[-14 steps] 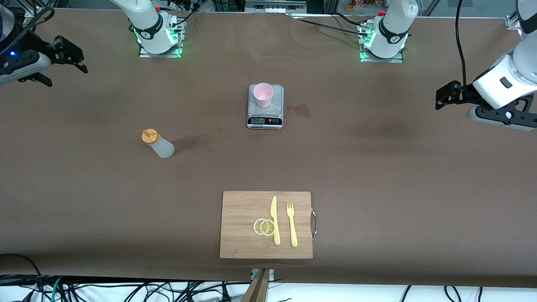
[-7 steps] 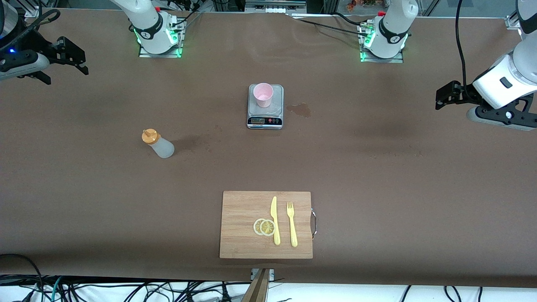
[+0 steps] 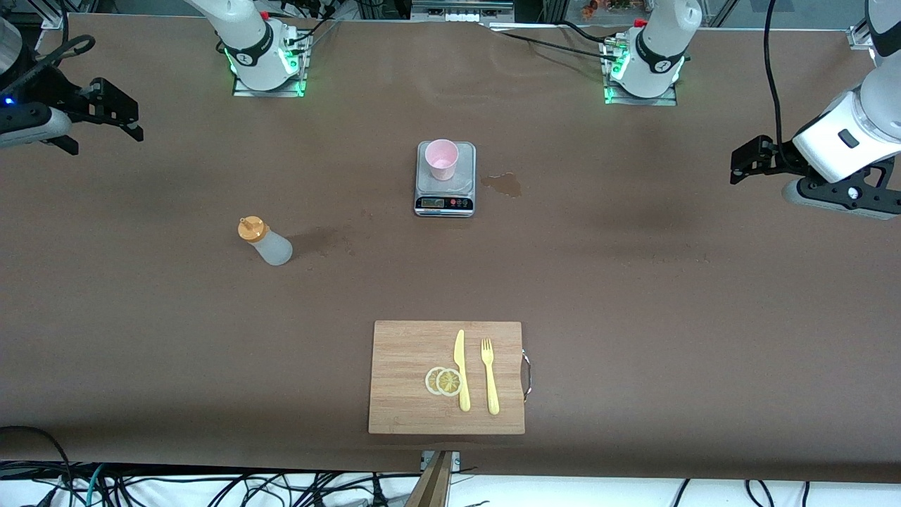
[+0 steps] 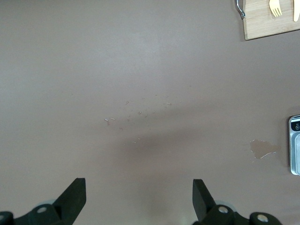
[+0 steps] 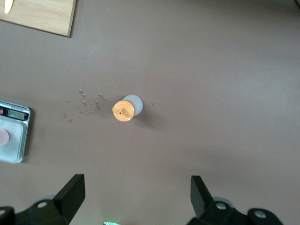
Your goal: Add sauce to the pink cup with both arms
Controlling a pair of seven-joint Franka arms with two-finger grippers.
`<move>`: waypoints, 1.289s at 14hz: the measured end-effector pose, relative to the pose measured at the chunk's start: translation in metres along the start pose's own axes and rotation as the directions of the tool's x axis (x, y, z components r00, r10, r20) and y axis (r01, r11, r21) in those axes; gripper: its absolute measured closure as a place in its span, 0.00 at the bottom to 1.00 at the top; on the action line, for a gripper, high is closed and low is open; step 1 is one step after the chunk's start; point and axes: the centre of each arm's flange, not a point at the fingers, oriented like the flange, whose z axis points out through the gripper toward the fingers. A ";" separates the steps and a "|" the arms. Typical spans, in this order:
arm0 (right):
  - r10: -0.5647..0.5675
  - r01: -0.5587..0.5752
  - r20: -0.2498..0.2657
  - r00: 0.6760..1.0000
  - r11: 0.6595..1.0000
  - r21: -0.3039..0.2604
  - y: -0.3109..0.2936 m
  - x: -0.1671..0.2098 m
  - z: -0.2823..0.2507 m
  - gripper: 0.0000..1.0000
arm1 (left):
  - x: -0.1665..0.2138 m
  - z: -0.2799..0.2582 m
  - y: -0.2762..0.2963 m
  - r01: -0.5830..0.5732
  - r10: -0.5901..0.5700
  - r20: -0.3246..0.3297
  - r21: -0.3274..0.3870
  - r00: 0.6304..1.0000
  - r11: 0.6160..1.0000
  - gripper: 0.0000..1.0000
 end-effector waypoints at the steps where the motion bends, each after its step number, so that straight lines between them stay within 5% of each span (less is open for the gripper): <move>1: 0.011 -0.011 -0.001 1.000 1.000 0.000 0.000 0.001 -0.001 0.00 | 0.000 0.000 0.000 0.000 0.000 0.000 0.000 1.000 1.000 0.00; 18: 0.059 -0.059 0.006 0.998 0.998 -0.013 0.012 -0.009 -0.025 0.00 | 0.000 0.000 0.000 -0.001 0.001 0.000 0.000 1.000 1.000 0.00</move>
